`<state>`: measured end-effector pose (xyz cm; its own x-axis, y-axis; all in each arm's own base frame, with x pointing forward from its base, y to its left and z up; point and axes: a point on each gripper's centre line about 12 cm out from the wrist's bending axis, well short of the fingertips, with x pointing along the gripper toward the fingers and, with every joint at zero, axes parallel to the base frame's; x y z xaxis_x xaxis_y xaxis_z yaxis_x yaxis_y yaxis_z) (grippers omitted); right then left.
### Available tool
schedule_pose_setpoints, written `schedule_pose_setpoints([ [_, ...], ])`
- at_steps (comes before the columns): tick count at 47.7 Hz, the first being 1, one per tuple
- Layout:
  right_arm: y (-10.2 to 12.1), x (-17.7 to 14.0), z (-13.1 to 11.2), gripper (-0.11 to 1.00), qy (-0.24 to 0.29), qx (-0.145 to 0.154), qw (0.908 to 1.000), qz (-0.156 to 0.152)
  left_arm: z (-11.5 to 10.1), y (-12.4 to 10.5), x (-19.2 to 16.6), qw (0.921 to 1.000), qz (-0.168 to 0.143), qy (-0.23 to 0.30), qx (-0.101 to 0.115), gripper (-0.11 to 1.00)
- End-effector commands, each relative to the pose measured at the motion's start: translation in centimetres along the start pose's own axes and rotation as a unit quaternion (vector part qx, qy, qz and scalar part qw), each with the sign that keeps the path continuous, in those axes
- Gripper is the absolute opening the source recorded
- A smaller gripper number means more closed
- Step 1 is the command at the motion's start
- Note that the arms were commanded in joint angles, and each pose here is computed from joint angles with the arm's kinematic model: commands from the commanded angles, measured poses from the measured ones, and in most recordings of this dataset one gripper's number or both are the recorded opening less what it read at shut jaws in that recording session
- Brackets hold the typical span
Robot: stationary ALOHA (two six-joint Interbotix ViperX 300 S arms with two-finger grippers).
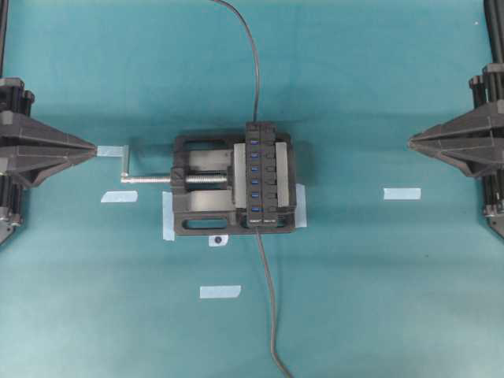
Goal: Insert the USB into the center port of the fixed hub
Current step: 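Move the right gripper over the hub's end port holding the cable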
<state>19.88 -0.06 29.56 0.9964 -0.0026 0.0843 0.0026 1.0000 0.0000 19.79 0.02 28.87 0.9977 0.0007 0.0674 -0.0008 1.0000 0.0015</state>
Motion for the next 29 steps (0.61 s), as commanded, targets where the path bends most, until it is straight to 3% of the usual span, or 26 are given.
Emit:
schedule_pose_setpoints([
  [1, -0.1, 0.0, 0.2, 0.16, -0.005, 0.007, 1.0000, -0.003, 0.0, -0.1, 0.0, 1.0000, -0.003, -0.002, -0.001, 0.13],
  [7, -0.4, -0.4, -0.2, 0.02, -0.005, 0.049, 0.9987, -0.013, 0.1, -0.1, -0.2, 1.0000, -0.003, -0.006, -0.001, 0.00],
  [14, -0.4, -0.6, -0.7, -0.01, 0.001, 0.094, 0.9955, -0.013, 0.0, -0.1, -0.2, 1.0000, -0.003, -0.001, -0.001, 0.00],
  [29, -1.1, -0.1, -1.9, -0.01, 0.095, 0.101, 0.9896, -0.039, -1.5, -0.1, 0.3, 0.9971, -0.003, 0.076, -0.001, 0.00],
])
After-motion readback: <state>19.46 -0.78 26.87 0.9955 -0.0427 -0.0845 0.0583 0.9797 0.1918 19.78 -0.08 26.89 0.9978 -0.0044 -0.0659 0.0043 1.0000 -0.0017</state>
